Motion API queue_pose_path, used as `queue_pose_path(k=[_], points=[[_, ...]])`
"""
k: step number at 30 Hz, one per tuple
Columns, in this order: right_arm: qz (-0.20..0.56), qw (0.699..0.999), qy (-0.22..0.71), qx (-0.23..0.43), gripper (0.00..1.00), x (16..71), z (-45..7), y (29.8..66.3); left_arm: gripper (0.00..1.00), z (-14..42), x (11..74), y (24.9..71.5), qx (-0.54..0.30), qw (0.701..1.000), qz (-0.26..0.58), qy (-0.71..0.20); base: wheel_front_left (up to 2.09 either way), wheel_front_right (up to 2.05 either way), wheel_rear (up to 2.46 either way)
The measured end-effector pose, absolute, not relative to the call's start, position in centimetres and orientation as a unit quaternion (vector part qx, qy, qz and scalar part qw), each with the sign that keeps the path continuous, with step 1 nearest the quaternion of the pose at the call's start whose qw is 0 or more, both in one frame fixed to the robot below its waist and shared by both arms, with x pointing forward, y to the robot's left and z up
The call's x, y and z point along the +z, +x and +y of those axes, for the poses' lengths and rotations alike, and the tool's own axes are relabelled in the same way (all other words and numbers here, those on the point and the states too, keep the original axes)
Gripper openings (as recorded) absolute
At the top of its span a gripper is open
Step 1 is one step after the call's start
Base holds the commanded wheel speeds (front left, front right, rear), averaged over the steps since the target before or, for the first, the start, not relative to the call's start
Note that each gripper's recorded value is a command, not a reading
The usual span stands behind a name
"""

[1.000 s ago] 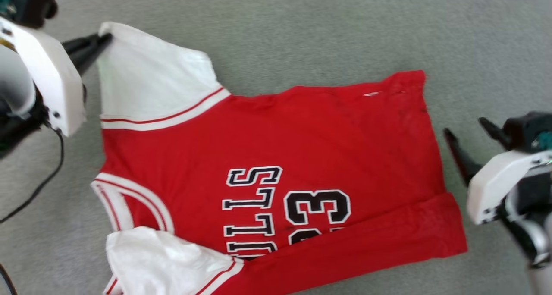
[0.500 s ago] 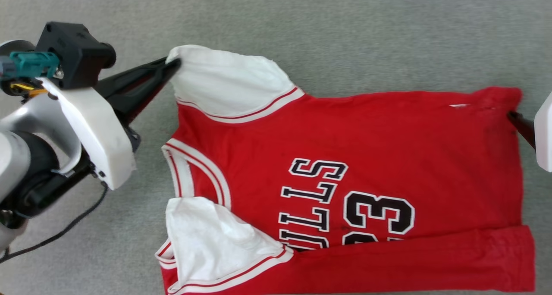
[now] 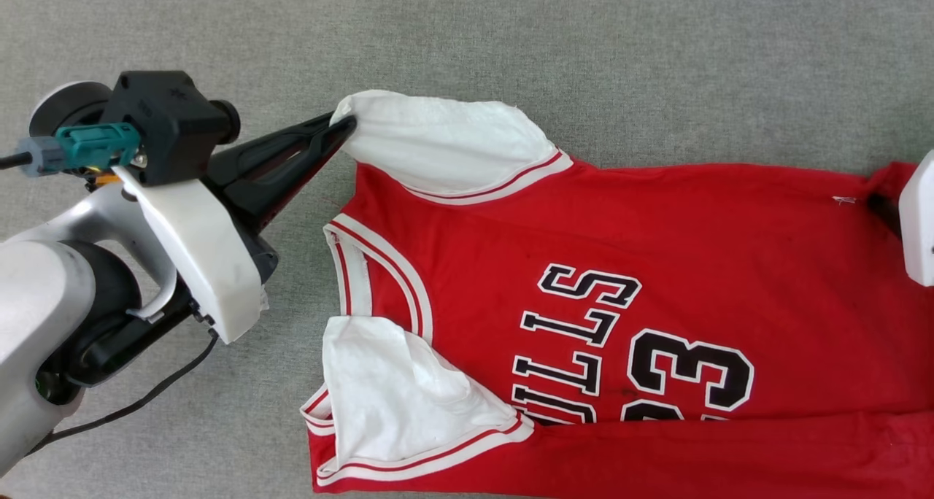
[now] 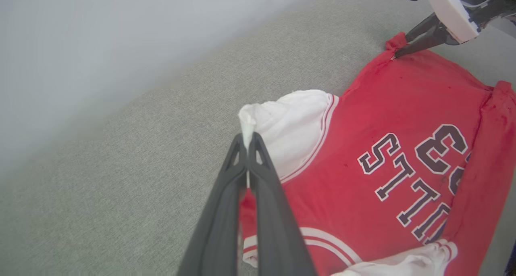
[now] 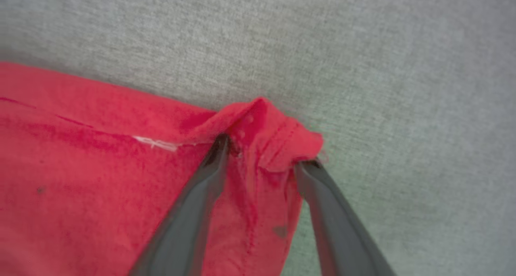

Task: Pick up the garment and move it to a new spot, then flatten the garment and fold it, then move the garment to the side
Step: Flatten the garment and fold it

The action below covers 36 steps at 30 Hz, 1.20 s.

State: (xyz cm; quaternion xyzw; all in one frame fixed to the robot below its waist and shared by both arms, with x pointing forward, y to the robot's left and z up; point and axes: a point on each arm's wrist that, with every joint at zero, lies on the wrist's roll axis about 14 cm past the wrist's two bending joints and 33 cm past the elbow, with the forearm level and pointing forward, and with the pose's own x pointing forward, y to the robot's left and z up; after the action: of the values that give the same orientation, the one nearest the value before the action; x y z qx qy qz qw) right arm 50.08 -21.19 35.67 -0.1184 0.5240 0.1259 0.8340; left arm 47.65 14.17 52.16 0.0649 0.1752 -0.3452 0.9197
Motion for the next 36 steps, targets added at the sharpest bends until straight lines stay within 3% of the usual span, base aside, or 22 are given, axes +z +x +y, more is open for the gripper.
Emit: queue_pose_path(k=[14, 24, 29, 36], points=[[0.427, 0.891, -0.072, 0.133, 0.00, 41.1, -20.8, 48.9, 0.00, 16.2, 53.5, 45.4, -0.299, 0.940, 0.156, 0.037, 0.00, 0.00, 0.00], [0.353, 0.925, -0.072, 0.116, 0.00, 46.4, -23.4, 44.2, 0.00, 16.8, 54.7, 40.2, -0.286, 0.945, 0.158, 0.025, 0.00, 0.00, 0.00], [0.345, 0.929, -0.069, 0.115, 0.00, 46.6, -23.9, 40.8, 0.00, 16.7, 53.1, 37.0, -0.286, 0.939, 0.190, 0.018, 0.00, 0.00, 0.00], [0.394, 0.907, -0.067, 0.131, 0.00, 43.3, -23.3, 36.3, 0.00, 17.1, 48.3, 33.1, -0.281, 0.919, 0.278, 0.001, 0.00, 0.00, 0.00]])
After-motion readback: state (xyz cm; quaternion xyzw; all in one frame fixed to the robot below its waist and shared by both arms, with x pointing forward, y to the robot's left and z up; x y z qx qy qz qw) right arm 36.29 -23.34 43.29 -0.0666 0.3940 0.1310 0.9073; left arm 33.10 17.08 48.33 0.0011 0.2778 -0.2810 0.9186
